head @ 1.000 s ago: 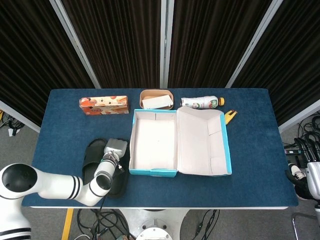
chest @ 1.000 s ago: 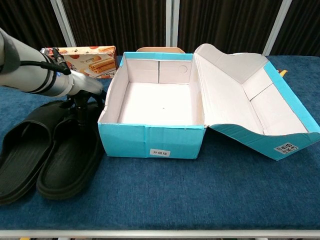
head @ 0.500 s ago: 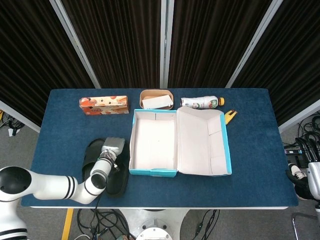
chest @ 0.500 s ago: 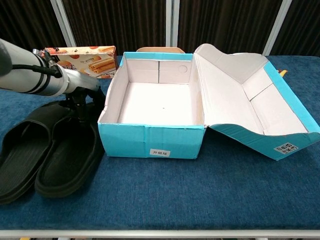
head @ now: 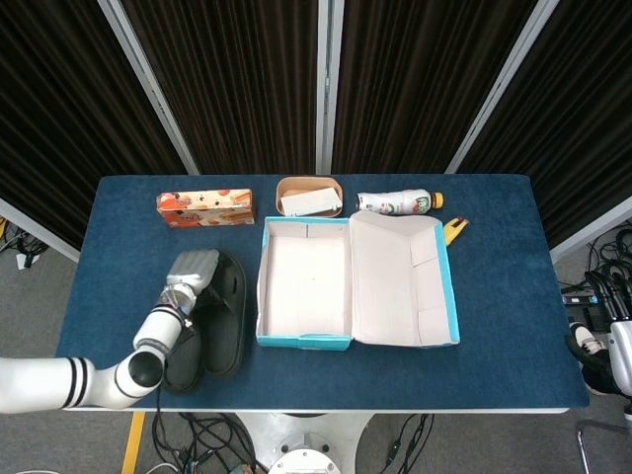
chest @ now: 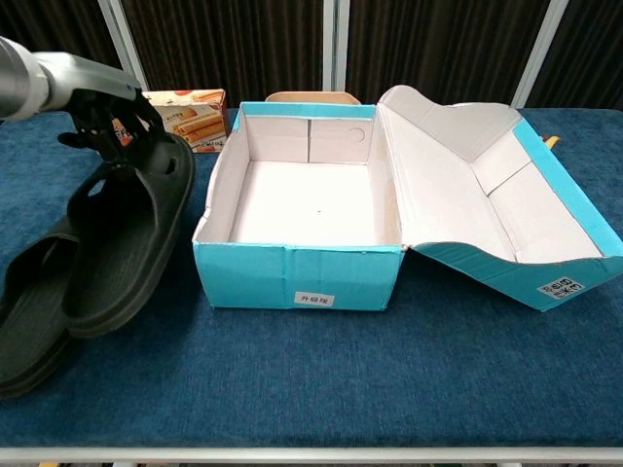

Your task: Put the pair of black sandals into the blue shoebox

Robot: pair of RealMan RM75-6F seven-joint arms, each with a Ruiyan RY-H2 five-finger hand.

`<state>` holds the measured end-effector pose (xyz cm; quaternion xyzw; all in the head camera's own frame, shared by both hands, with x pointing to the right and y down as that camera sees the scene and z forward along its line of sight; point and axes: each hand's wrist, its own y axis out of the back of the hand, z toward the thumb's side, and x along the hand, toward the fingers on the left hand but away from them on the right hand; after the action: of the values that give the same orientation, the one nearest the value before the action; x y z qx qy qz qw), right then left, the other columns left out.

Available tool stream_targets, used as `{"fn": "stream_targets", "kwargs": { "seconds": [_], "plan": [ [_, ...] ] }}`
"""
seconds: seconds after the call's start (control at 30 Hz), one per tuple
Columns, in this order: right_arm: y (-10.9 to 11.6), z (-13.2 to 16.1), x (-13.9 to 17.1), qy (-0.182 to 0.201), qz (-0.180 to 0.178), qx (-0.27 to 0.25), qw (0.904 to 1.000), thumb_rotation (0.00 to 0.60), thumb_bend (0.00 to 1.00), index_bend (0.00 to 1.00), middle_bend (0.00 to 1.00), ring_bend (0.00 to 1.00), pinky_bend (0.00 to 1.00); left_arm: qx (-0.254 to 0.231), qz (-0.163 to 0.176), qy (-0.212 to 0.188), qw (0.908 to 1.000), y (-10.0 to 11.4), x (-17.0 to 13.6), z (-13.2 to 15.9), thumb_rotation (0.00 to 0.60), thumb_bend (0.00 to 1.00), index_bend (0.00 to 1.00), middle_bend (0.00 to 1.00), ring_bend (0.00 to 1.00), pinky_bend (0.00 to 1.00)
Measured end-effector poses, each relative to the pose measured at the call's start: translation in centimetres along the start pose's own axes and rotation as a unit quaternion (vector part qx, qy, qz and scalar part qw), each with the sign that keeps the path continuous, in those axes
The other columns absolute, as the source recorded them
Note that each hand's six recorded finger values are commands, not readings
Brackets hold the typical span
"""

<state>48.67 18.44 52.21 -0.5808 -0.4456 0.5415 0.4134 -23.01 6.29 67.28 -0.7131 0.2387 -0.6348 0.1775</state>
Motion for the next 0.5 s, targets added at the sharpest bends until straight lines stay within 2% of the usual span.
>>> {"fn": "stream_targets", "kwargs": {
  "seconds": [0.13, 0.27, 0.37, 0.5],
  "plan": [
    [0.1, 0.1, -0.1, 0.002, -0.002, 0.001, 1.0, 0.6, 0.11, 0.01, 0.1, 0.0, 0.06, -0.039, 0.03, 0.0, 0.9988, 1.9, -0.8, -1.6, 0.6, 0.09, 0.48, 0.51, 0.87, 0.88],
    [0.3, 0.4, -0.2, 0.005, -0.005, 0.005, 1.0, 0.6, 0.11, 0.01, 0.1, 0.0, 0.06, -0.096, 0.061, -0.023, 0.9932, 3.3, -1.1, -1.7, 0.6, 0.08, 0.48, 0.5, 0.84, 0.87],
    [0.7, 0.6, -0.3, 0.007, -0.01, 0.009, 0.9999, 0.6, 0.11, 0.01, 0.1, 0.0, 0.06, -0.149, 0.08, -0.061, 0.9836, 4.2, -1.1, -0.8, 0.6, 0.07, 0.48, 0.5, 0.8, 0.85],
    [1.4, 0.9, -0.4, 0.01, -0.018, 0.016, 0.9997, 0.6, 0.11, 0.01, 0.1, 0.0, 0.06, -0.215, 0.084, -0.137, 0.9633, 4.9, -0.6, 2.0, 0.6, 0.07, 0.48, 0.5, 0.73, 0.83]
  ]
}}
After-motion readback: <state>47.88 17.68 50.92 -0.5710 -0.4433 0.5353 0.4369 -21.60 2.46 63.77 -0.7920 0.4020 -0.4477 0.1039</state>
